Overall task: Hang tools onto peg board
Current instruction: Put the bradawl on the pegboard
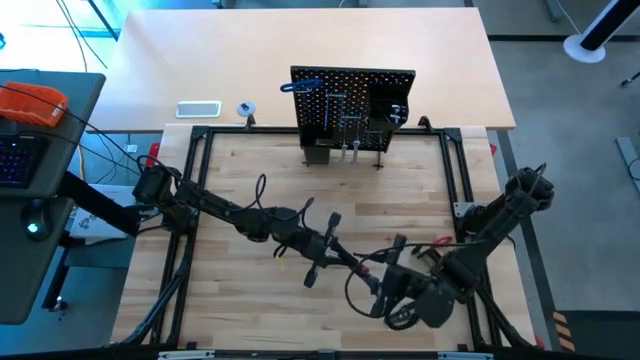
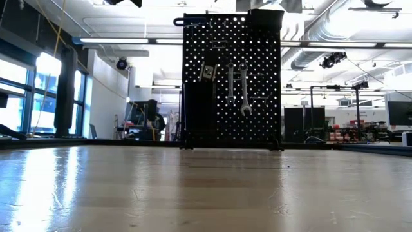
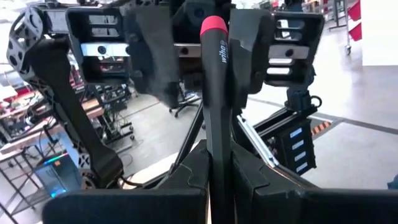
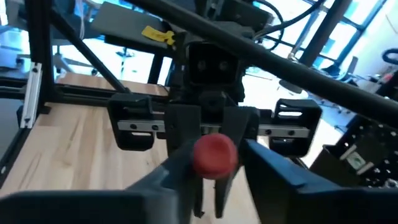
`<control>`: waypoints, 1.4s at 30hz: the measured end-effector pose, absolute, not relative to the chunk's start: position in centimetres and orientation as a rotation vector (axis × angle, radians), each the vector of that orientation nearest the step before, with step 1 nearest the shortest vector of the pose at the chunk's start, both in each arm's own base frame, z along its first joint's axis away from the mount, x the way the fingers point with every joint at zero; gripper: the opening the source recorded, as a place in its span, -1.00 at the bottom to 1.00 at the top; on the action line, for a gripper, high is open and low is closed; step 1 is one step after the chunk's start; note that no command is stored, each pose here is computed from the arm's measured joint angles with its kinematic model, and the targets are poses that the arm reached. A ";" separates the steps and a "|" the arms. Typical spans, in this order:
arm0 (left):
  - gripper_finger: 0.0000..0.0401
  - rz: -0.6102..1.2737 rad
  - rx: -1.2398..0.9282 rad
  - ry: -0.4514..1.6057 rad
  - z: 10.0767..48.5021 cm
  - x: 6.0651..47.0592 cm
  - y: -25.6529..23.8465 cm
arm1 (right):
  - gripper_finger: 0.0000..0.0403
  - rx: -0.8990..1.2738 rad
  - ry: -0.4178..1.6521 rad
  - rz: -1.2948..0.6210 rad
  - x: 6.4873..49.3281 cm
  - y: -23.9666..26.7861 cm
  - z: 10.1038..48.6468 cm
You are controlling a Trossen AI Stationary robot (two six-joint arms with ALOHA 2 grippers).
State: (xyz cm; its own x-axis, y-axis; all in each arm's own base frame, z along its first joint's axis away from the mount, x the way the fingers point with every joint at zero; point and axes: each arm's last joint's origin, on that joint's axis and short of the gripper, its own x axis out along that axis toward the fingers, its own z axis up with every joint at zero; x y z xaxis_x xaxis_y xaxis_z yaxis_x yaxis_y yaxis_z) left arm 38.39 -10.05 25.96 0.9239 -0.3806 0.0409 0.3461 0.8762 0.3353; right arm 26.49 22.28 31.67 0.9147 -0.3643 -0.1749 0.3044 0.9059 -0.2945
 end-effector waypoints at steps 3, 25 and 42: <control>-0.92 -0.382 0.330 -0.110 26.0 38.4 -10.0 | -0.68 -0.288 0.229 -0.338 26.7 22.2 31.8; -0.41 -0.157 0.412 0.078 29.3 35.5 -8.5 | -0.80 -0.368 0.142 -0.390 26.9 19.8 35.4; -0.11 0.207 0.324 0.426 34.7 24.6 -5.2 | -0.80 -0.354 0.113 -0.364 29.2 10.0 38.8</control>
